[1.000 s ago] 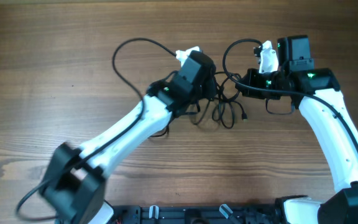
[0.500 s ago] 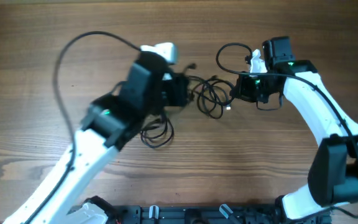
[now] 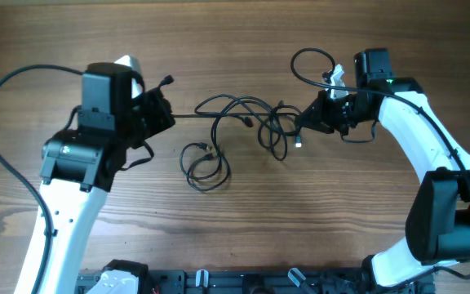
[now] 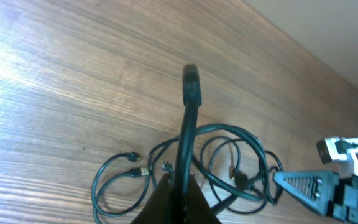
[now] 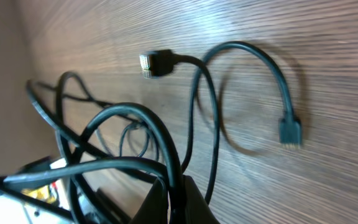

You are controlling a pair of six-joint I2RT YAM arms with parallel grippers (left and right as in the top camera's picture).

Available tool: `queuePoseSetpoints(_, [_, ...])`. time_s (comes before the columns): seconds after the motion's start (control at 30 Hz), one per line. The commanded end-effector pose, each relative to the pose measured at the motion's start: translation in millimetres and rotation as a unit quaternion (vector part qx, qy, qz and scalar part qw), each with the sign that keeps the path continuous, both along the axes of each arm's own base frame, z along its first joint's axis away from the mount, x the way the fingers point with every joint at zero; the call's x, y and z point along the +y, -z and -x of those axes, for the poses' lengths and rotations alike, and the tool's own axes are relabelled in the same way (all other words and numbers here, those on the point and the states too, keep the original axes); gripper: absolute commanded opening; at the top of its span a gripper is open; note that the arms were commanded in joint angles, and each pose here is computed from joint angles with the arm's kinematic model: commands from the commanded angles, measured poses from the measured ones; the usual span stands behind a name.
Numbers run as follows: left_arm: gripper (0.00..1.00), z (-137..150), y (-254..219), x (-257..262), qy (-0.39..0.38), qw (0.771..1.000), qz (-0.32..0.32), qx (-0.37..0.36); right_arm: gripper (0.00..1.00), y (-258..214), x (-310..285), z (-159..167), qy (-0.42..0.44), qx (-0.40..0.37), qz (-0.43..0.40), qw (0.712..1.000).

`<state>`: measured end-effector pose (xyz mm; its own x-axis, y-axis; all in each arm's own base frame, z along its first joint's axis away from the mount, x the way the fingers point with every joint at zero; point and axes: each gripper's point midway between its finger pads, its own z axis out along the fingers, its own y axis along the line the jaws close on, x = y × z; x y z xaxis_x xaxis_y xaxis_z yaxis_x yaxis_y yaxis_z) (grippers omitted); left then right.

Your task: Untangle cables

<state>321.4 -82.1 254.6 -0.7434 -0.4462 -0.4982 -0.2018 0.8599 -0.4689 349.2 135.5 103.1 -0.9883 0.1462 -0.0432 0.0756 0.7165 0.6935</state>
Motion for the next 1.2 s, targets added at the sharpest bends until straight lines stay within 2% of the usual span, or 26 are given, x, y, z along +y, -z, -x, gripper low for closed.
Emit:
queuePoseSetpoints(0.0, [0.04, -1, -18, 27, -0.009, 0.999, -0.031, -0.035, 0.34, 4, -33, -11, -0.04, -0.075, 0.01, 0.996])
queuePoseSetpoints(0.07, [0.04, 1, -15, 8, 0.031, 0.999, -0.003, -0.026, 0.41, -18, -15, -6, -0.096, -0.133, -0.04, 0.986])
queuePoseSetpoints(0.2, [0.04, 1, -7, -11, 0.067, 0.997, 0.028, -0.005, 0.59, -60, 1, 2, -0.142, -0.218, -0.038, 0.965])
queuePoseSetpoints(0.27, [0.04, -2, -4, -17, 0.078, 0.996, 0.04, 0.0, 0.72, -90, 13, 12, -0.162, -0.267, -0.036, 0.949])
queuePoseSetpoints(0.33, [0.04, -4, -4, -23, 0.091, 0.994, 0.054, -0.001, 0.76, -113, 26, 20, -0.168, -0.291, -0.041, 0.941])
queuePoseSetpoints(0.4, [0.04, -6, -9, -30, 0.104, 0.992, 0.069, -0.009, 0.76, -126, 39, 25, -0.161, -0.296, -0.042, 0.941])
queuePoseSetpoints(0.53, [0.04, -9, -19, -40, 0.126, 0.987, 0.093, -0.029, 0.76, -125, 60, 24, -0.12, -0.248, -0.047, 0.96])
queuePoseSetpoints(0.63, [0.04, -10, -29, -49, 0.145, 0.982, 0.114, -0.045, 0.74, -110, 75, 23, -0.083, -0.191, -0.033, 0.978])
queuePoseSetpoints(0.7, [0.04, -11, -32, -51, 0.149, 0.98, 0.12, -0.051, 0.73, -101, 85, 24, -0.091, -0.183, -0.029, 0.978])
queuePoseSetpoints(0.77, [0.04, -15, -36, -50, 0.136, 0.98, 0.132, -0.054, 0.72, -94, 95, 28, -0.131, -0.201, -0.023, 0.971])
queuePoseSetpoints(0.8, [0.04, -18, -39, -47, 0.119, 0.981, 0.146, -0.053, 0.72, -84, 102, 30, -0.183, -0.236, -0.004, 0.954])
queuePoseSetpoints(0.87, [0.04, -24, -44, -39, 0.079, 0.979, 0.183, -0.046, 0.72, -62, 107, 29, -0.224, -0.25, 0.025, 0.942])
queuePoseSetpoints(1.0, [0.04, -22, -52, -35, 0.067, 0.967, 0.245, -0.027, 0.68, -40, 114, 20, -0.235, -0.243, 0.024, 0.941])
queuePoseSetpoints(1.17, [0.04, -20, -56, -34, 0.038, 0.954, 0.296, 0.003, 0.64, -38, 144, 23, -0.28, -0.273, -0.029, 0.92])
